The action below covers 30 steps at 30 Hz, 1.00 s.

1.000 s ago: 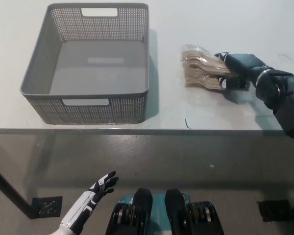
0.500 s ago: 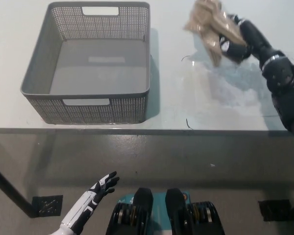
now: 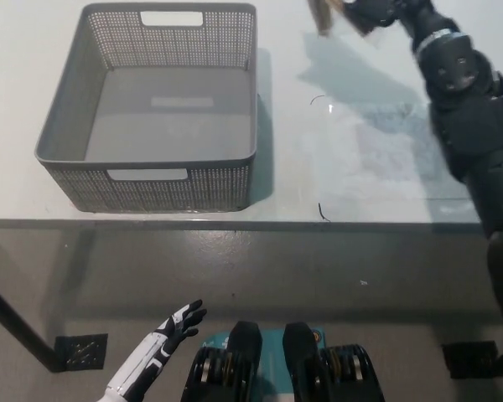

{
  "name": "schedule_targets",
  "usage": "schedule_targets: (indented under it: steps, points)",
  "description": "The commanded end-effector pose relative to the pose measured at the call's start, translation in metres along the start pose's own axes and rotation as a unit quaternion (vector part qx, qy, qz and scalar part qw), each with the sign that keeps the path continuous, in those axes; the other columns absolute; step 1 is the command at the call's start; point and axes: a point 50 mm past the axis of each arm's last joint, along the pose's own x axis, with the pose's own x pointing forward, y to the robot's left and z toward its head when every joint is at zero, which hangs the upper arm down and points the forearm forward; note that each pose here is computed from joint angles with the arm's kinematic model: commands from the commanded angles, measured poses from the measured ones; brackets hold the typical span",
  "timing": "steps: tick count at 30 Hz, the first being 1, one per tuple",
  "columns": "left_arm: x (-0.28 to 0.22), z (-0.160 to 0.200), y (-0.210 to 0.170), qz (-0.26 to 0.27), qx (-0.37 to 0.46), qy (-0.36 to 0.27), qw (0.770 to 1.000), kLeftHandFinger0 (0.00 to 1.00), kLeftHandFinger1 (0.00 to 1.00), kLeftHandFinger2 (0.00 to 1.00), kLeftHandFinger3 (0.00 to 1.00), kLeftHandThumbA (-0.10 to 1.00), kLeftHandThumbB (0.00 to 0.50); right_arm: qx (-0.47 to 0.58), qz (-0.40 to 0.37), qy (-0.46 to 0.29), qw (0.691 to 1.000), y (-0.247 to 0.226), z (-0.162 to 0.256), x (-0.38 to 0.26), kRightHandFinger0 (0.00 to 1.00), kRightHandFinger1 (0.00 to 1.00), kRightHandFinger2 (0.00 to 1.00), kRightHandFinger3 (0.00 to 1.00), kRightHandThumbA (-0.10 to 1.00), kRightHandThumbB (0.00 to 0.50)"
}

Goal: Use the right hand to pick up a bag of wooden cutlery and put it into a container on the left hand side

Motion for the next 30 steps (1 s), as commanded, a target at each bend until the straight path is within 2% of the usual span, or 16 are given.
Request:
schedule_targets:
  steps: [1, 6, 12, 16, 18, 19, 20, 21, 22, 23, 24, 25, 26, 27, 28, 30]
  points:
    - [-0.002, 0.003, 0.001, -0.01, 0.007, -0.018, 1.0, 1.0, 1.0, 1.0, 1.0, 1.0, 0.351, 0.029, -0.009, -0.103, 0.994, 0.009, 0.089, 0.034, 0.0, 0.43, 0.76, 0.78, -0.1, 0.127]
    - [-0.001, 0.003, 0.001, -0.021, 0.014, -0.016, 1.0, 1.0, 1.0, 1.0, 1.0, 1.0, 0.358, 0.046, 0.027, -0.134, 0.99, 0.057, 0.125, 0.039, 0.0, 0.39, 0.76, 0.77, -0.1, 0.149]
    - [0.0, 0.003, -0.003, -0.024, 0.011, -0.014, 1.0, 1.0, 1.0, 1.0, 1.0, 1.0, 0.373, 0.046, 0.062, -0.124, 0.989, 0.1, 0.142, 0.038, 0.0, 0.41, 0.81, 0.82, -0.1, 0.138]
    - [0.002, 0.004, 0.0, -0.026, 0.016, -0.016, 0.999, 1.0, 1.0, 1.0, 1.0, 1.0, 0.363, 0.04, 0.08, -0.122, 0.988, 0.116, 0.147, 0.036, 0.0, 0.45, 0.86, 0.87, -0.1, 0.143]
    - [0.003, 0.005, 0.0, -0.031, 0.019, -0.019, 0.999, 1.0, 1.0, 1.0, 1.0, 1.0, 0.356, 0.04, 0.084, -0.121, 0.988, 0.116, 0.145, 0.035, 0.02, 0.49, 0.89, 0.88, -0.1, 0.165]
    - [0.003, 0.006, 0.0, -0.032, 0.018, -0.02, 0.999, 1.0, 1.0, 1.0, 1.0, 1.0, 0.352, 0.036, 0.084, -0.12, 0.989, 0.116, 0.142, 0.035, 0.1, 0.56, 0.91, 0.87, -0.1, 0.197]
    - [0.004, 0.006, 0.0, -0.032, 0.018, -0.021, 0.999, 1.0, 1.0, 1.0, 1.0, 1.0, 0.352, 0.036, 0.083, -0.12, 0.989, 0.115, 0.142, 0.035, 0.1, 0.56, 0.88, 0.83, -0.1, 0.193]
    - [0.004, 0.007, 0.0, -0.032, 0.02, -0.021, 0.999, 1.0, 1.0, 1.0, 1.0, 1.0, 0.363, -0.007, 0.086, -0.116, 0.99, 0.114, 0.139, 0.036, 0.42, 0.84, 1.0, 1.0, 0.13, 0.238]
    - [0.005, 0.008, 0.0, -0.032, 0.021, -0.022, 0.999, 1.0, 1.0, 1.0, 1.0, 1.0, 0.364, -0.046, 0.093, -0.115, 0.988, 0.114, 0.135, 0.035, 0.62, 0.96, 1.0, 1.0, 0.29, 0.265]
    - [0.005, 0.008, 0.0, -0.033, 0.021, -0.022, 0.999, 1.0, 1.0, 1.0, 1.0, 1.0, 0.365, -0.052, 0.096, -0.117, 0.987, 0.114, 0.134, 0.035, 0.65, 0.94, 1.0, 1.0, 0.32, 0.269]
    - [0.005, 0.007, -0.001, -0.033, 0.021, -0.022, 0.999, 1.0, 1.0, 1.0, 1.0, 1.0, 0.366, -0.058, 0.115, -0.106, 0.986, 0.113, 0.127, 0.034, 0.91, 1.0, 1.0, 1.0, 0.56, 0.372]
    - [0.004, 0.007, -0.001, -0.033, 0.022, -0.022, 0.999, 1.0, 1.0, 1.0, 1.0, 1.0, 0.365, -0.058, 0.122, -0.102, 0.986, 0.112, 0.125, 0.034, 0.93, 1.0, 1.0, 1.0, 0.59, 0.366]
    - [0.005, 0.007, -0.001, -0.035, 0.025, -0.023, 0.999, 1.0, 1.0, 1.0, 1.0, 1.0, 0.354, -0.063, 0.129, -0.096, 0.985, 0.112, 0.122, 0.034, 1.0, 1.0, 1.0, 1.0, 0.67, 0.405]
    - [0.005, 0.007, -0.002, -0.037, 0.03, -0.023, 0.999, 1.0, 1.0, 1.0, 1.0, 1.0, 0.349, -0.086, 0.143, -0.088, 0.982, 0.11, 0.116, 0.033, 1.0, 1.0, 1.0, 1.0, 0.76, 0.431]
    - [0.005, 0.007, -0.002, -0.038, 0.03, -0.023, 0.999, 1.0, 1.0, 1.0, 1.0, 1.0, 0.346, -0.106, 0.153, -0.085, 0.979, 0.107, 0.112, 0.032, 1.0, 1.0, 1.0, 1.0, 0.82, 0.43]
    - [0.006, 0.008, -0.001, -0.041, 0.034, -0.024, 0.998, 1.0, 1.0, 1.0, 1.0, 1.0, 0.343, -0.124, 0.153, -0.085, 0.977, 0.104, 0.107, 0.032, 1.0, 1.0, 1.0, 1.0, 0.85, 0.445]
